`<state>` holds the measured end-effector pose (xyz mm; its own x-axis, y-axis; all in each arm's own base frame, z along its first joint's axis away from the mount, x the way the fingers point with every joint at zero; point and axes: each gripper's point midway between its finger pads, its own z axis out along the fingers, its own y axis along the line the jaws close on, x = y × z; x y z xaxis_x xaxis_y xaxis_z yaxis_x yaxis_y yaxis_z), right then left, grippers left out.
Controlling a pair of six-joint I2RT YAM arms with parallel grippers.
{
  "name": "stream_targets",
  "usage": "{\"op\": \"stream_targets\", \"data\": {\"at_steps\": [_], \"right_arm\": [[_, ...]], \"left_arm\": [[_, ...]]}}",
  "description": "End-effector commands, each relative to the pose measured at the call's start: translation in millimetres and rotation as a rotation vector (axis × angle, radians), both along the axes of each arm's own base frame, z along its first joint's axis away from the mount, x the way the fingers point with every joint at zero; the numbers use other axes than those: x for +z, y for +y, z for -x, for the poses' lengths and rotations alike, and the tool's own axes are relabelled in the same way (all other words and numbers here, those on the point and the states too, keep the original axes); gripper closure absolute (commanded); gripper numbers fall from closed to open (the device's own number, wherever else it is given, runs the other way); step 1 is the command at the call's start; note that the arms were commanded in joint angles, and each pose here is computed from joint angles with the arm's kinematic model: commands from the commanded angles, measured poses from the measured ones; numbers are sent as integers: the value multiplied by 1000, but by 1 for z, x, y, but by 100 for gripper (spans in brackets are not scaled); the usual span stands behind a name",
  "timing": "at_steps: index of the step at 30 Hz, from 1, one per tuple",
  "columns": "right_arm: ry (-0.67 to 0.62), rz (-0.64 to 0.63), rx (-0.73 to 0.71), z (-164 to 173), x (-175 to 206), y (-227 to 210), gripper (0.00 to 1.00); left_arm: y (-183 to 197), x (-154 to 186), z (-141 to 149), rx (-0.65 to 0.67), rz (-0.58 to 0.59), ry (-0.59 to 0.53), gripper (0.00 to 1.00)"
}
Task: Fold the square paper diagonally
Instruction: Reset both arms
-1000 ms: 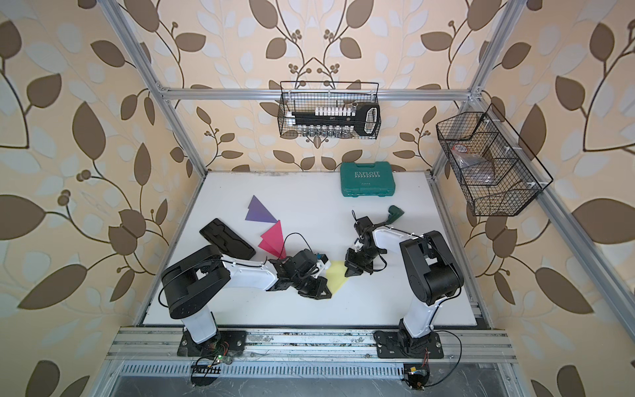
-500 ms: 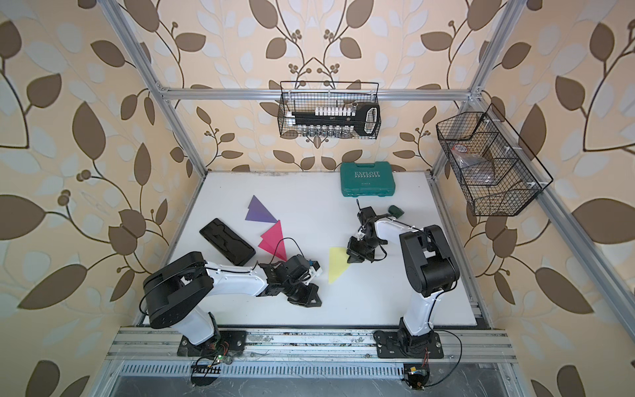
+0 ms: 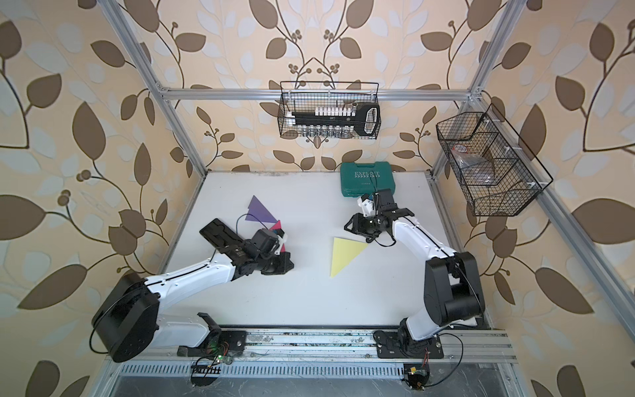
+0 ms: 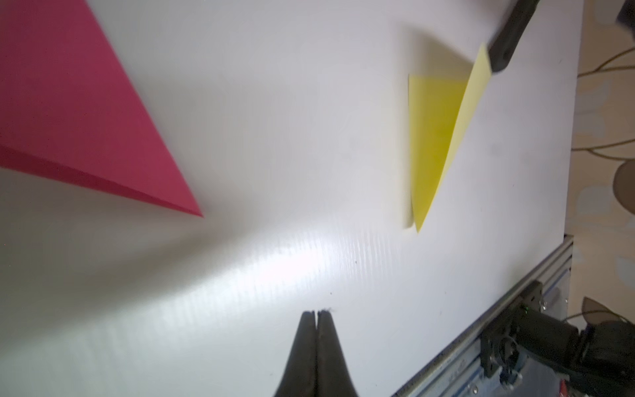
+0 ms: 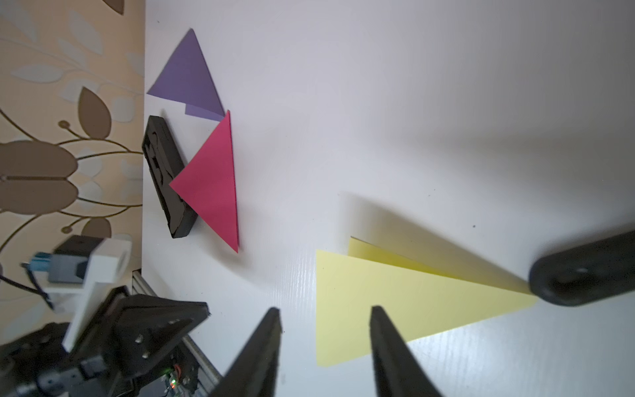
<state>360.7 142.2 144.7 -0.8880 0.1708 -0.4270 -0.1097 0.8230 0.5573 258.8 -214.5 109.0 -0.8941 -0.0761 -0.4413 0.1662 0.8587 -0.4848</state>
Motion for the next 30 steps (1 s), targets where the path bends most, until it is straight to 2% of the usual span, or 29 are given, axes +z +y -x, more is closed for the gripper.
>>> {"op": "stream_targets", "data": {"at_steps": [1, 4, 6, 10, 12, 13, 15, 18, 21, 25, 30], "right_arm": [[-116, 75, -65, -10, 4, -28, 20], [-202, 146, -147, -13, 11, -58, 11], [-265, 173, -192, -14, 18, -75, 11], [-481, 318, -298, -12, 32, -108, 5], [-558, 410, -372, -7, 35, -128, 2], [-579, 462, -402, -4, 33, -138, 2], [-585, 538, -426, 1, 25, -151, 2], [-577, 568, -471, 3, 14, -167, 2], [-605, 577, -487, 2, 2, -173, 2], [-657, 538, -480, -4, -11, -171, 2], [-689, 530, -475, -12, -26, -170, 2]], "left_arm": [[33, 47, -28, 20, -174, -274, 86], [65, 68, -45, 87, -311, -410, 64], [88, 69, -54, 149, -364, -421, 54], [138, 54, -70, 276, -390, -374, 46], [159, 47, -73, 322, -404, -382, 39], [167, 46, -74, 349, -403, -400, 32], [179, 42, -77, 393, -379, -442, 25], [194, 38, -84, 442, -356, -513, 23], [210, 34, -90, 503, -416, -568, 23], [220, 20, -96, 538, -468, -595, 27], [223, 5, -99, 548, -475, -649, 30]]}}
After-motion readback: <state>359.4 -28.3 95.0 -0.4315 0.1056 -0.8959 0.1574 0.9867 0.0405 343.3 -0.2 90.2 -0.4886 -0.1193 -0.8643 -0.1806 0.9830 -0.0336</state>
